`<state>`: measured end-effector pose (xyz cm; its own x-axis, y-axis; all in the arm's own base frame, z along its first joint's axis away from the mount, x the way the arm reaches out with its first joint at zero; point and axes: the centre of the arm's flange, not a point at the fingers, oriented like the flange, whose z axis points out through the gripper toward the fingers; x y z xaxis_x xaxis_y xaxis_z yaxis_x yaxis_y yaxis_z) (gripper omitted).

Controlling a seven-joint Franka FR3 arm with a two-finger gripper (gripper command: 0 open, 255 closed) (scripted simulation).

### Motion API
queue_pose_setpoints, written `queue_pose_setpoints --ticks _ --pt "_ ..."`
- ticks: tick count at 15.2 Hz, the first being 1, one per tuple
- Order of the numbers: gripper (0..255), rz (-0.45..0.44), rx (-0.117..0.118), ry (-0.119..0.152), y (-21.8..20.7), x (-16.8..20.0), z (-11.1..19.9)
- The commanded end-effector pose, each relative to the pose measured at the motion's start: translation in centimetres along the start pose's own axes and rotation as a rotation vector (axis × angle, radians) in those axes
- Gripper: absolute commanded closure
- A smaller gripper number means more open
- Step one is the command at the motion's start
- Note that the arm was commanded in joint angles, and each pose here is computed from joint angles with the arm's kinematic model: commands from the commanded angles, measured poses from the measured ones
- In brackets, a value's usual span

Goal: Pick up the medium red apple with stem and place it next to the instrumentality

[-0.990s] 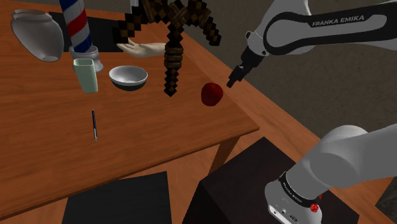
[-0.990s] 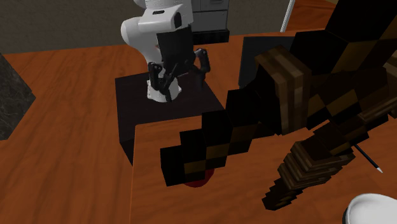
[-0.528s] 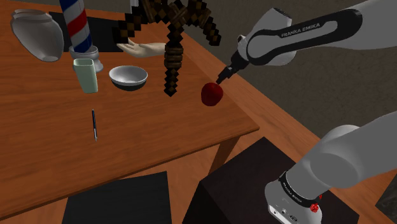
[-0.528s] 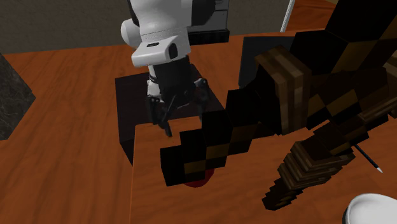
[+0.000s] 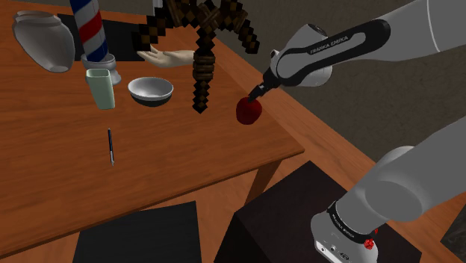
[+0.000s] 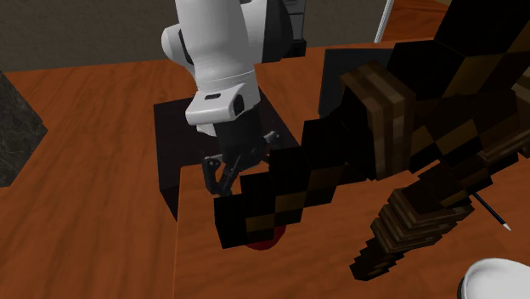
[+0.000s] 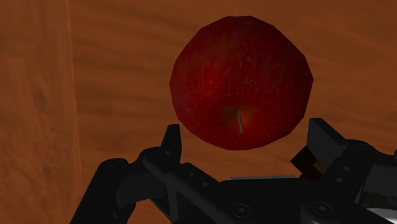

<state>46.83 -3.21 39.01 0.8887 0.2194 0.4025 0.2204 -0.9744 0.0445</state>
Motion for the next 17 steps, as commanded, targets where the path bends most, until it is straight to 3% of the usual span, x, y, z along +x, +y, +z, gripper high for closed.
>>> queue_pose_setpoints --ticks 1,7,8,17 --pt "0 0.0 0.0 0.001 -0.09 -0.07 0.39" --pt "0 0.0 0.0 0.001 -0.09 -0.06 0.38" --pt "255 0.0 0.0 0.001 -0.09 -0.06 0.38" --pt "255 0.0 0.0 0.001 -0.09 -0.07 0.39"
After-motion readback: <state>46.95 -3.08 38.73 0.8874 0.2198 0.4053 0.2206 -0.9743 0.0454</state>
